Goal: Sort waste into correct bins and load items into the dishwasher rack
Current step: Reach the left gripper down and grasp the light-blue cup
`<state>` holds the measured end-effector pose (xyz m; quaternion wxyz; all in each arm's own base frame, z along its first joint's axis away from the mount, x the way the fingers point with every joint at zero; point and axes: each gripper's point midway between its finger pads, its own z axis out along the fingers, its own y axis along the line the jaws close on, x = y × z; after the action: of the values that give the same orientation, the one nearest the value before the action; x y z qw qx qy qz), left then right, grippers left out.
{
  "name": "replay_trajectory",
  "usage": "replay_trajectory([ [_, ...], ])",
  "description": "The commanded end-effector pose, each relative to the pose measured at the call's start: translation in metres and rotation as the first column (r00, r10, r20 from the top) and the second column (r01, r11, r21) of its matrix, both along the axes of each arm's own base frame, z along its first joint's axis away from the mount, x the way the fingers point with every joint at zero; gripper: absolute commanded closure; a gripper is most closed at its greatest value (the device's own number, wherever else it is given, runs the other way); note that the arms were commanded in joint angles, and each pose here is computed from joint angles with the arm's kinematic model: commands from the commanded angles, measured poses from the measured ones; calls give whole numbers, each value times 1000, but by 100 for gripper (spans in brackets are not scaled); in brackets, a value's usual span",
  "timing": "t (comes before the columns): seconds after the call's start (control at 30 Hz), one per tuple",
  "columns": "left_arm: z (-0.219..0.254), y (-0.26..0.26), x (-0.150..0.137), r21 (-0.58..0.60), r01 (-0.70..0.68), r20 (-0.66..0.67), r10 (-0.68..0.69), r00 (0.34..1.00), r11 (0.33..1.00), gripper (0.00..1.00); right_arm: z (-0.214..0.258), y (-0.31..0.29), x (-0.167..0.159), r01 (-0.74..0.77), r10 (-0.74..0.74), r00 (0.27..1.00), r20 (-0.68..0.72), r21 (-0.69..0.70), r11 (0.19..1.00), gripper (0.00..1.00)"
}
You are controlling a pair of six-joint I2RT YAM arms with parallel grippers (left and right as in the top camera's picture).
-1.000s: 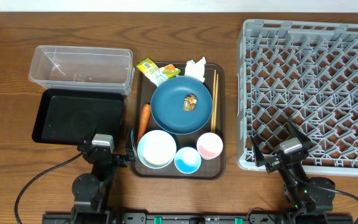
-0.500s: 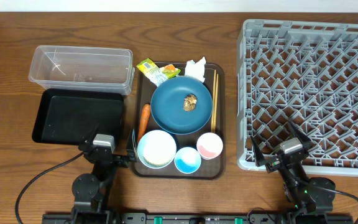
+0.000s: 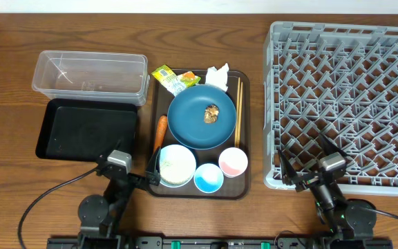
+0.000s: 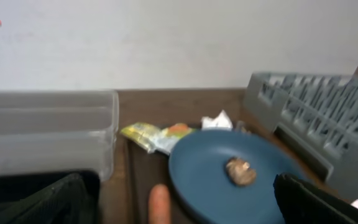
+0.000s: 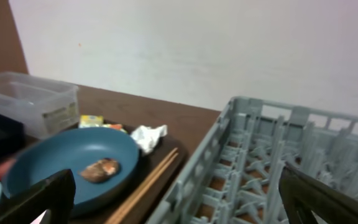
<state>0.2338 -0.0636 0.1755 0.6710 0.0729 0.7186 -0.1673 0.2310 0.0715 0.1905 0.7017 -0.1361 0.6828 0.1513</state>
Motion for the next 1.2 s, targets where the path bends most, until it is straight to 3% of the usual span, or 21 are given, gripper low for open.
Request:
replay_trajectory([
  [0.0, 64, -3, -12, -65, 25, 90, -19, 996, 998, 2, 47, 4, -13, -33, 31, 999, 34, 74, 997, 1],
  [0.13, 89, -1, -13, -132, 2, -33, -6, 999, 991, 2, 67, -4, -14, 28, -23, 997, -73, 72, 997, 1],
  [0.3, 101, -3, 0, -123, -23, -271, -11, 963, 992, 2, 65, -4, -1, 52, -27, 936, -352, 63, 997, 1],
  [0.43, 123, -7, 15, -108, -30, -437, -21, 899, 994, 2, 72, -3, 16, 63, -32, 837, -546, 38, 997, 1],
  [0.57, 132, -7, 22, -84, -50, -607, -12, 794, 995, 2, 89, -2, 36, 65, -36, 750, -660, 19, 998, 1],
  [0.63, 131, -8, 25, -69, -49, -659, -9, 752, 996, 2, 97, 1, 44, 52, -19, 725, -688, 28, 998, 1],
  [0.77, 119, -29, 22, -163, 27, -732, -139, 667, 986, 2, 101, 21, 49, -35, 99, 676, -730, 102, 994, 1],
  [0.87, 109, -38, 21, -194, 52, -767, -185, 615, 980, 2, 92, 21, 53, -36, 97, 653, -751, 97, 995, 1],
  [0.97, 89, -37, 17, -129, 60, -820, -141, 555, 990, 2, 88, 19, 56, -27, 86, 643, -761, 90, 996, 1],
  [1.17, 46, -57, -5, 22, 211, -895, -75, 440, 977, 2, 86, 9, 62, 41, 20, 646, -763, 61, 997, 1],
])
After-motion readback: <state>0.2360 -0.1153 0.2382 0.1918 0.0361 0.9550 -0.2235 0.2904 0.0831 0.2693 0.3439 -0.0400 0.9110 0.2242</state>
